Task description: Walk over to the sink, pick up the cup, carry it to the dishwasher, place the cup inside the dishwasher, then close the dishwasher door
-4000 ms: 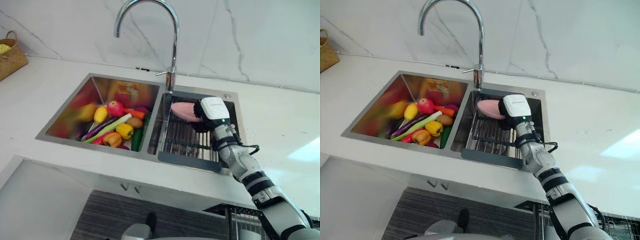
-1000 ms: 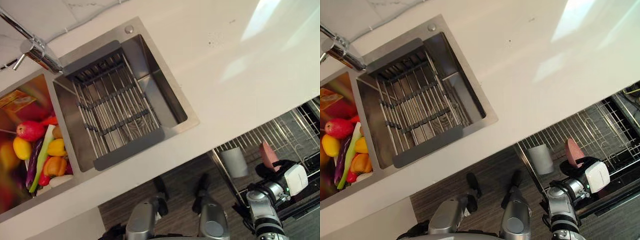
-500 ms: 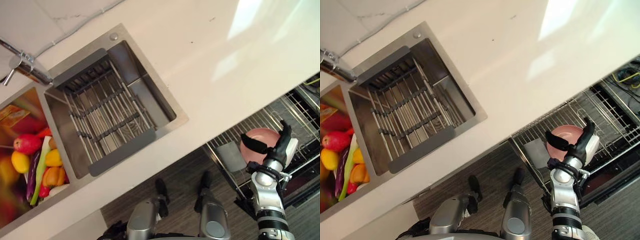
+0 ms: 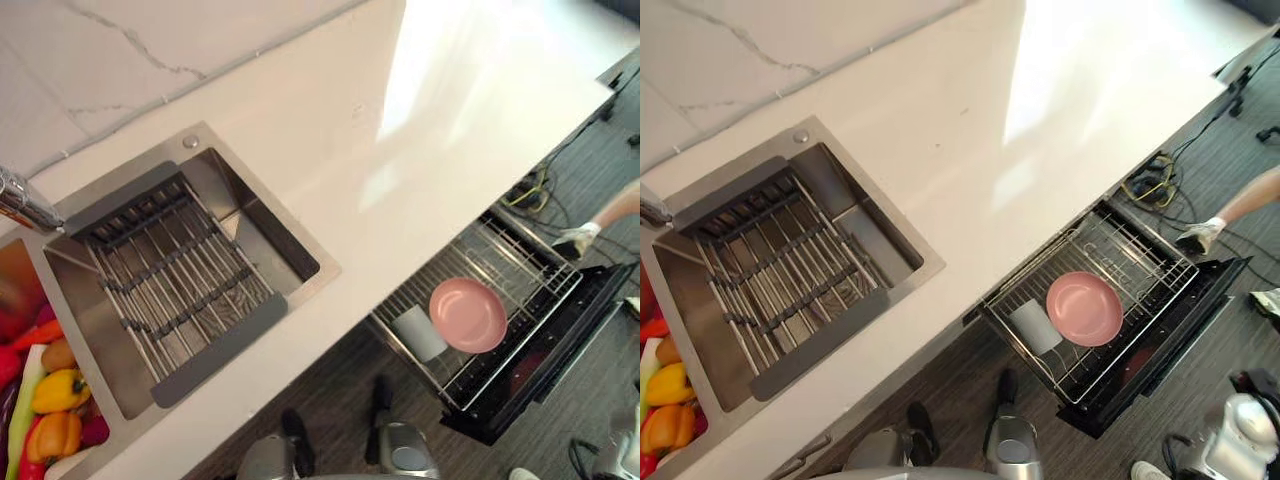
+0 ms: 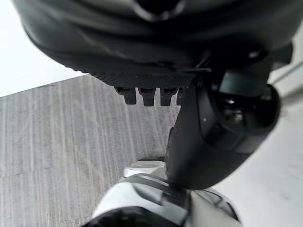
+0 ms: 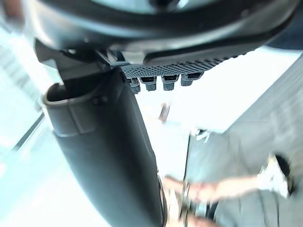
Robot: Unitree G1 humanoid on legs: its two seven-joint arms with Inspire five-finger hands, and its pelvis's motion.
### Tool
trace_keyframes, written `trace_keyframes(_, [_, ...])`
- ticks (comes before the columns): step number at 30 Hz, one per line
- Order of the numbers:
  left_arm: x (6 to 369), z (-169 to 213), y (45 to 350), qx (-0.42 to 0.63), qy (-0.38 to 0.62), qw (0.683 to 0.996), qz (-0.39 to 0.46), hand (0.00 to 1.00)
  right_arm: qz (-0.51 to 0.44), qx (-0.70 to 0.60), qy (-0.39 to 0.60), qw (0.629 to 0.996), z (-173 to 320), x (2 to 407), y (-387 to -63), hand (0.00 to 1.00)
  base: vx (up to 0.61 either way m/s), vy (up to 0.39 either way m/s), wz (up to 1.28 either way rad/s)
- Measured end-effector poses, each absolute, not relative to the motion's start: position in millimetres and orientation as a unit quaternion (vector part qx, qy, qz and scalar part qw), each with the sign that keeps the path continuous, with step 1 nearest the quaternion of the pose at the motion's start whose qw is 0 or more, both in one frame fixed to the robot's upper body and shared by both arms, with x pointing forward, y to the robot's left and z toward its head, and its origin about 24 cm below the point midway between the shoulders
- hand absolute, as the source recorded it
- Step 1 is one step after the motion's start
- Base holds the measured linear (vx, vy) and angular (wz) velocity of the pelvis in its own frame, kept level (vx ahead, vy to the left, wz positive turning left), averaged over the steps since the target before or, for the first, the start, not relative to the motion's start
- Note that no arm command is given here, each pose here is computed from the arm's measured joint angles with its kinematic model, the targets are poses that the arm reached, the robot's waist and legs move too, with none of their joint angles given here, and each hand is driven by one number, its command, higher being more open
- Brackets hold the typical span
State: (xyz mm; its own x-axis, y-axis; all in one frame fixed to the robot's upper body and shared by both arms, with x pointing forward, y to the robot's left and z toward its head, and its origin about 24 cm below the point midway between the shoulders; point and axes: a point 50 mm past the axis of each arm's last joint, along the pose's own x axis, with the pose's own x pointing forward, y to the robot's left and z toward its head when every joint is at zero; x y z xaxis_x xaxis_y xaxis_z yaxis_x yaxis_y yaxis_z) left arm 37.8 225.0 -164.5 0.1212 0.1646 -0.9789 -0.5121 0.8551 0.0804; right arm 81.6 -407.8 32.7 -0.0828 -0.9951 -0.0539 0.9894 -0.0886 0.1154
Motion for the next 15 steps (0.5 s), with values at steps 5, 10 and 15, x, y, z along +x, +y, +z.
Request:
trace_keyframes(5, [30,-166,220,-0.138,0.639,0.719,0.236,1.00,-0.675,0.266,0.012,0.688,-31,75,-366,1.00,-0.09,-0.005,-0.13])
trace_keyframes(10, [27,-169,212,-0.144,0.635,0.721,0.238,1.00,-0.522,0.332,0.077,0.782,-59,128,-295,1.00,-0.06,-0.024,0.06])
trace_keyframes(15, [27,-169,211,-0.143,0.624,0.731,0.235,1.00,-0.484,0.313,0.103,0.811,-59,136,-287,1.00,0.03,-0.006,0.34])
